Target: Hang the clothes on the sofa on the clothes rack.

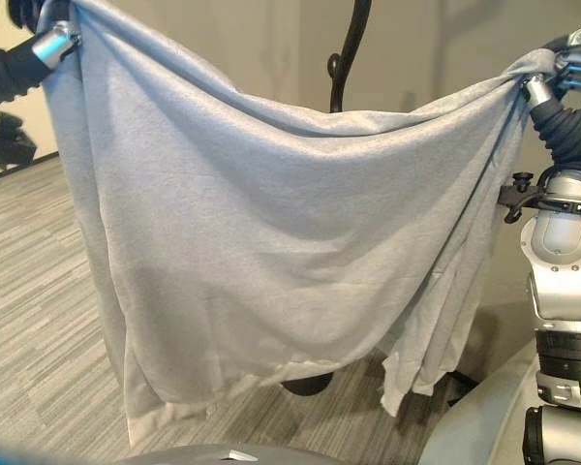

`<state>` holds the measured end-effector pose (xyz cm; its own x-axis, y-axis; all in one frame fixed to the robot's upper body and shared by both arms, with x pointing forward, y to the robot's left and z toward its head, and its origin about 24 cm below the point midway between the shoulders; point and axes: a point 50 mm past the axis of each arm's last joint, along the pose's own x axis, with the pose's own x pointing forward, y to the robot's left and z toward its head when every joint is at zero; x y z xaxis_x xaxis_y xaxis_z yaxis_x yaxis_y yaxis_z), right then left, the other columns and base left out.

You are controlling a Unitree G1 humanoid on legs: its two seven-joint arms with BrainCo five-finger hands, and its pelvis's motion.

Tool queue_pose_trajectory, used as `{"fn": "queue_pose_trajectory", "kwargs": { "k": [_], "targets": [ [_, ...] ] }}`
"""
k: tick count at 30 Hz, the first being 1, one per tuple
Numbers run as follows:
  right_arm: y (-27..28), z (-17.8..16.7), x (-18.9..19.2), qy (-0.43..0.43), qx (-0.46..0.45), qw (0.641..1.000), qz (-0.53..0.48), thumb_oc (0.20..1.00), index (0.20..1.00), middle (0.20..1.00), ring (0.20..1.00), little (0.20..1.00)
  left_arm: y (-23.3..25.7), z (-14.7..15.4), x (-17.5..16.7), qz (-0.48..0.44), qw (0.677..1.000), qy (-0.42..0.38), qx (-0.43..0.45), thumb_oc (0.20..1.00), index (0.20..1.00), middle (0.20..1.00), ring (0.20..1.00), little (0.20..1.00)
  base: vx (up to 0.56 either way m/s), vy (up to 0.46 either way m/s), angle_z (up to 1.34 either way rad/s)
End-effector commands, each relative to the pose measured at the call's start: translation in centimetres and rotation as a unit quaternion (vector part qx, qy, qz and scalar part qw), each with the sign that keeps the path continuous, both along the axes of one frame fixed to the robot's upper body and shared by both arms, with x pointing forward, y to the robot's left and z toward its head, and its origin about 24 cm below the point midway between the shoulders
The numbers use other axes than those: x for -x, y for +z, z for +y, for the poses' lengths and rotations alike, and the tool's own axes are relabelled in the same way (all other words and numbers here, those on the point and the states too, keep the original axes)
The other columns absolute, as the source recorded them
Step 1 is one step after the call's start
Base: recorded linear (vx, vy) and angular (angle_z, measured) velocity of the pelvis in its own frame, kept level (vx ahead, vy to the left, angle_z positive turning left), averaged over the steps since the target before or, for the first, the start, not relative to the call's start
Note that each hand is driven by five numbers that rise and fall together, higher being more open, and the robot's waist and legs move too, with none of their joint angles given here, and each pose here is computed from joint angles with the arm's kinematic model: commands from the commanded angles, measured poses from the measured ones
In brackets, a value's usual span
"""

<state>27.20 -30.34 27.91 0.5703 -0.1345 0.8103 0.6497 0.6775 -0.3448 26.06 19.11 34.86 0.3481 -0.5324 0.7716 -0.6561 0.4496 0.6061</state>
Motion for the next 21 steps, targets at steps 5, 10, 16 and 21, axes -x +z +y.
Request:
{"fn": "queue_pose_trajectory", "kwargs": {
  "k": [5, 10, 16, 21],
  "targets": [
    [10.0, -0.4, -3.0, -0.123, 0.092, 0.987, -0.036, 0.2, 0.2, 0.2, 0.2, 0.2, 5.0, -2.3, -5.9, 0.021, 0.998, 0.046, 0.025, 0.2, 0.2, 0.2, 0.2, 0.2, -0.01, -0.08, 0.03],
    [12.9, 1.0, -5.7, -0.135, 0.075, 0.988, -0.009, 0.2, 0.2, 0.2, 0.2, 0.2, 6.7, -2.1, -8.9, 0.043, 0.991, 0.117, 0.053, 0.2, 0.2, 0.2, 0.2, 0.2, -0.04, -0.054, 0.0],
    [15.0, 3.7, -8.8, -0.175, 0.085, 0.979, 0.063, 0.2, 0.2, 0.2, 0.2, 0.2, 7.2, -0.8, -12.1, 0.096, 0.964, 0.219, 0.119, 0.2, 0.2, 0.2, 0.2, 0.2, -0.09, -0.047, -0.04],
    [13.8, 5.1, -10.5, -0.206, 0.131, 0.96, 0.133, 0.2, 0.2, 0.2, 0.2, 0.2, 5.7, 2.1, -13.0, 0.136, 0.934, 0.299, 0.14, 0.2, 0.2, 0.2, 0.2, 0.2, -0.04, -0.051, -0.02]
  ]
}}
